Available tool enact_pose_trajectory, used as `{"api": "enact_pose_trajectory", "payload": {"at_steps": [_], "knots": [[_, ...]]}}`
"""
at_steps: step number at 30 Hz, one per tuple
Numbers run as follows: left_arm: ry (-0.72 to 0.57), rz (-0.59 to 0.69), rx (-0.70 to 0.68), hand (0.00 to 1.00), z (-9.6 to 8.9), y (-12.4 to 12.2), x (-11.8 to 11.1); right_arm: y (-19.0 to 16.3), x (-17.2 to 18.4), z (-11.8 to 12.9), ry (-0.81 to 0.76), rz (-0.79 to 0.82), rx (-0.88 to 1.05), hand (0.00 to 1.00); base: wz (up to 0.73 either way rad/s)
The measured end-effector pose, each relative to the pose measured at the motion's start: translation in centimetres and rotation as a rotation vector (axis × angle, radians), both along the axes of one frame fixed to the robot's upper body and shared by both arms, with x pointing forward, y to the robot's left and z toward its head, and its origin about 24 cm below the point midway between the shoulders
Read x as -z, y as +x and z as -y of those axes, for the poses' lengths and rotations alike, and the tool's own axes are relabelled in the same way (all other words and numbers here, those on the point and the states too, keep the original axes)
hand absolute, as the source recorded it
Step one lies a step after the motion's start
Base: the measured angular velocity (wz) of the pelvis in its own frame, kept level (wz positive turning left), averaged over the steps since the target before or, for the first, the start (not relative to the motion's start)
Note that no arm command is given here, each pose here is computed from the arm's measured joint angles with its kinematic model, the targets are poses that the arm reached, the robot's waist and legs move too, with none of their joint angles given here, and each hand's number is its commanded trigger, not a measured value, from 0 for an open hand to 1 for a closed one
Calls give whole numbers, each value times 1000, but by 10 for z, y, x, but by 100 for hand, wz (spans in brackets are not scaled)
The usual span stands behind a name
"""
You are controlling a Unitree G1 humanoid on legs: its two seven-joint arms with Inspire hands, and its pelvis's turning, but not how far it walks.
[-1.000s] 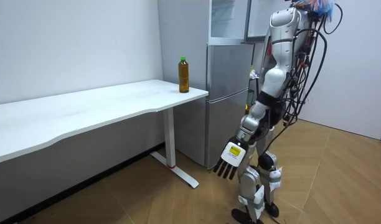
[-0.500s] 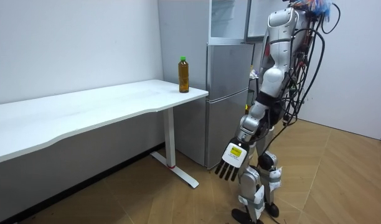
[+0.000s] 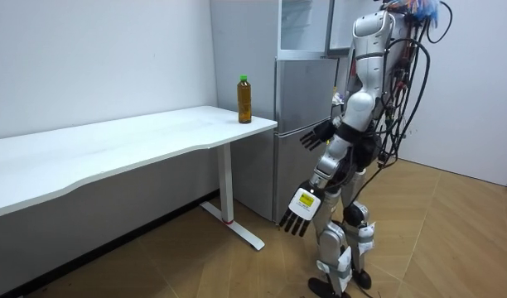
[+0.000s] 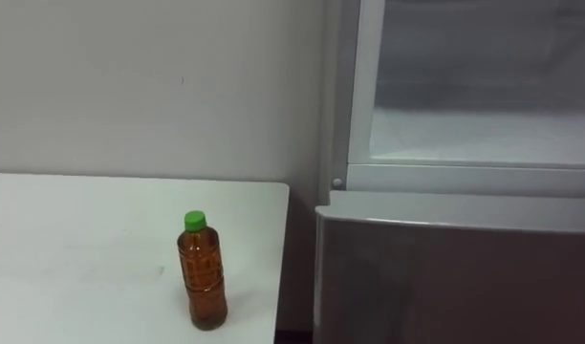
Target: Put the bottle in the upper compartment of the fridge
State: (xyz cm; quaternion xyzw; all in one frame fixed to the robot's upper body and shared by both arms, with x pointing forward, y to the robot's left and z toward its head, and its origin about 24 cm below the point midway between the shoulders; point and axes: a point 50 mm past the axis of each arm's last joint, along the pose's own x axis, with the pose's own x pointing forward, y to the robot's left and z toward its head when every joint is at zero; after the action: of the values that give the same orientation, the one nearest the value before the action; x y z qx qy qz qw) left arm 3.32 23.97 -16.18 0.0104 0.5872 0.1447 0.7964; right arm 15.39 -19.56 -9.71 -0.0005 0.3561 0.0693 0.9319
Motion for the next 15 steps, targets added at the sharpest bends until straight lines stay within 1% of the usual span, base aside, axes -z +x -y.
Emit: {"api": "enact_pose_trajectory", "payload": {"at_steps": [5, 7, 11, 15], "knots": [[2, -1, 6, 0, -2, -1, 0, 18, -23, -15, 75, 123, -78, 0, 0], [1, 4, 7, 0, -1, 0, 0, 28, -39, -23, 114, 202, -122, 0, 0], [0, 5, 13, 0, -1, 1, 0, 39, -53, -28, 133, 268, -154, 0, 5], [-2, -6, 29, 0, 1, -1, 1, 48, -74, -33, 143, 366, -186, 0, -1]]}}
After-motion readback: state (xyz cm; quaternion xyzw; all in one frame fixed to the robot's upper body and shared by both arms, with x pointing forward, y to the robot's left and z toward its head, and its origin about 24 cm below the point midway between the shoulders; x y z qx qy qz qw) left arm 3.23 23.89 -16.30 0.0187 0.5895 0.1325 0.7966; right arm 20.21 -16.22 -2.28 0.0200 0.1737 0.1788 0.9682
